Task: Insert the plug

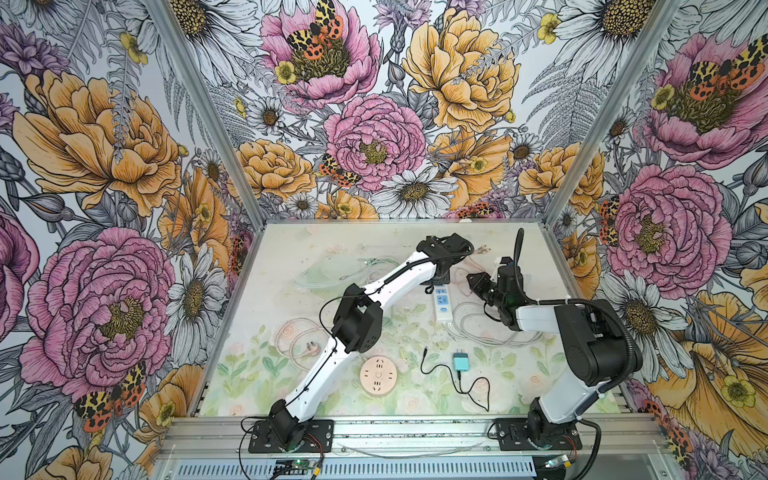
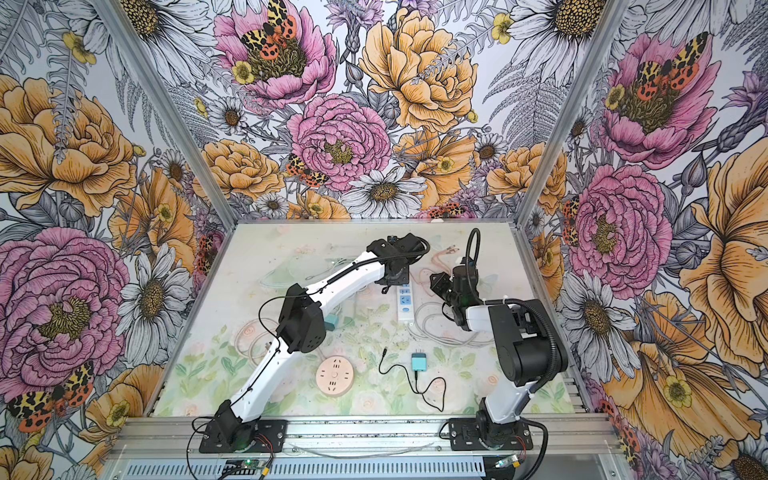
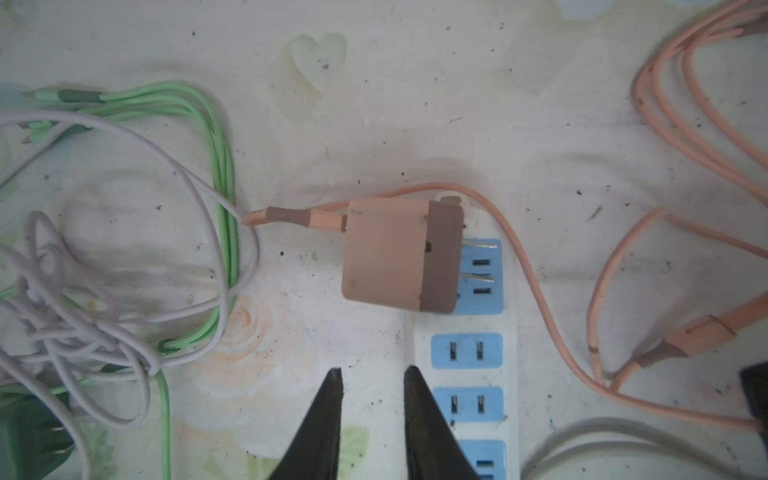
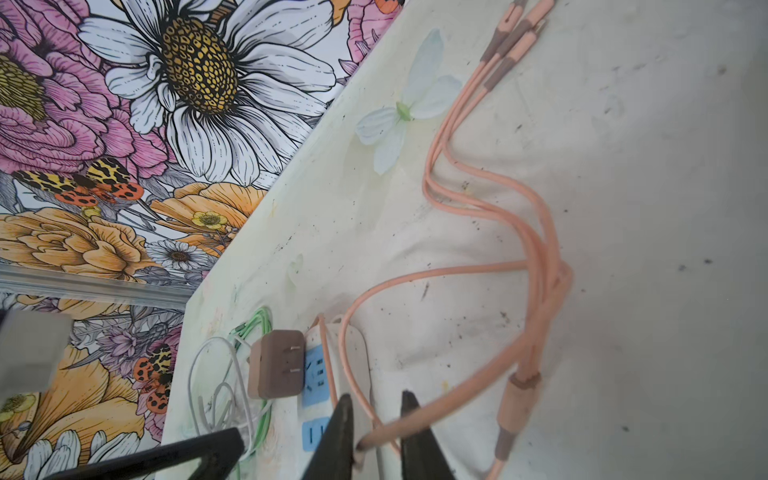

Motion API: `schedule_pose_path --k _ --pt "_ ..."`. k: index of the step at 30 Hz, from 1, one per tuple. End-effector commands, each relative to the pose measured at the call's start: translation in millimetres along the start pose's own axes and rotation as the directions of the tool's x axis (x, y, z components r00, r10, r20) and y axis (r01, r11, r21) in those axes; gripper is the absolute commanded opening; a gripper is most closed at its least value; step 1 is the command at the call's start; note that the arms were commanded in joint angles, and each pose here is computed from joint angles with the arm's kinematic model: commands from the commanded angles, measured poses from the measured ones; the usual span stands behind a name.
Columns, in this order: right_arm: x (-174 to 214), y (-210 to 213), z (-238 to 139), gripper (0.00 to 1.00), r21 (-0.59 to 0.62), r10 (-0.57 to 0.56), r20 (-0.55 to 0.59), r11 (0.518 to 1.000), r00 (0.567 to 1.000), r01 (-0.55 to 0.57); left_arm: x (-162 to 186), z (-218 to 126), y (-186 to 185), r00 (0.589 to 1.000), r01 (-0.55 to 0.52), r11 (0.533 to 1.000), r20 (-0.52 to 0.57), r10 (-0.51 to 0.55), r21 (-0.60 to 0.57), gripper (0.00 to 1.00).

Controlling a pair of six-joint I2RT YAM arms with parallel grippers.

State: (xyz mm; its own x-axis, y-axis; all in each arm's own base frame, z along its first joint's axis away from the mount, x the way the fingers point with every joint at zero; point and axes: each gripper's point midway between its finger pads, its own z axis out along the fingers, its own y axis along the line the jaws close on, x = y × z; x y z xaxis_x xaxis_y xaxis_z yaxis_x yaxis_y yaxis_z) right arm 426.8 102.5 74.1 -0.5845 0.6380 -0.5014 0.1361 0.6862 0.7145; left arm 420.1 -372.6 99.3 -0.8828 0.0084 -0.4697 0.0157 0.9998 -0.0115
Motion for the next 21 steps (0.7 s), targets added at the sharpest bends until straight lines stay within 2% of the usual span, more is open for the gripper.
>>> schedule_pose_path --k 1,4,8,10,13,15,17,21 --pt "-12 13 -2 0.32 0.001 -0.055 0.024 0.999 0.998 0.055 -11 -40 -11 1.0 0.001 0.989 0.029 -0.005 0.145 0.33" --pt "-12 10 -3 0.42 0.017 -0.065 0.014 0.998 0.998 0.064 -4 -46 -8 0.997 0.063 0.962 0.018 -0.07 0.265 0.38" --pt "-14 9 -8 0.51 0.024 -0.067 0.0 0.997 0.998 0.067 -5 -42 9 0.974 0.199 0.877 0.009 -0.225 0.438 0.42" --pt "-18 11 -16 0.54 0.042 -0.08 0.001 0.996 0.997 0.08 -10 -40 18 0.959 0.238 0.845 0.021 -0.281 0.479 0.42" --pt "-25 10 -31 0.6 0.094 -0.101 -0.003 0.99 0.995 0.101 -17 -36 20 0.95 0.246 0.806 0.031 -0.31 0.538 0.43" --pt "-29 11 -42 0.66 0.118 -0.116 -0.007 0.986 0.993 0.116 -24 -32 16 0.941 0.259 0.761 0.023 -0.339 0.595 0.45" --pt "-34 13 -54 0.68 0.142 -0.123 -0.002 0.982 0.992 0.122 -29 -25 14 0.927 0.284 0.715 0.008 -0.375 0.639 0.49" --pt "-45 26 -74 0.74 0.16 -0.165 -0.004 0.973 0.986 0.163 -37 -3 15 0.913 0.308 0.688 -0.001 -0.408 0.657 0.51"
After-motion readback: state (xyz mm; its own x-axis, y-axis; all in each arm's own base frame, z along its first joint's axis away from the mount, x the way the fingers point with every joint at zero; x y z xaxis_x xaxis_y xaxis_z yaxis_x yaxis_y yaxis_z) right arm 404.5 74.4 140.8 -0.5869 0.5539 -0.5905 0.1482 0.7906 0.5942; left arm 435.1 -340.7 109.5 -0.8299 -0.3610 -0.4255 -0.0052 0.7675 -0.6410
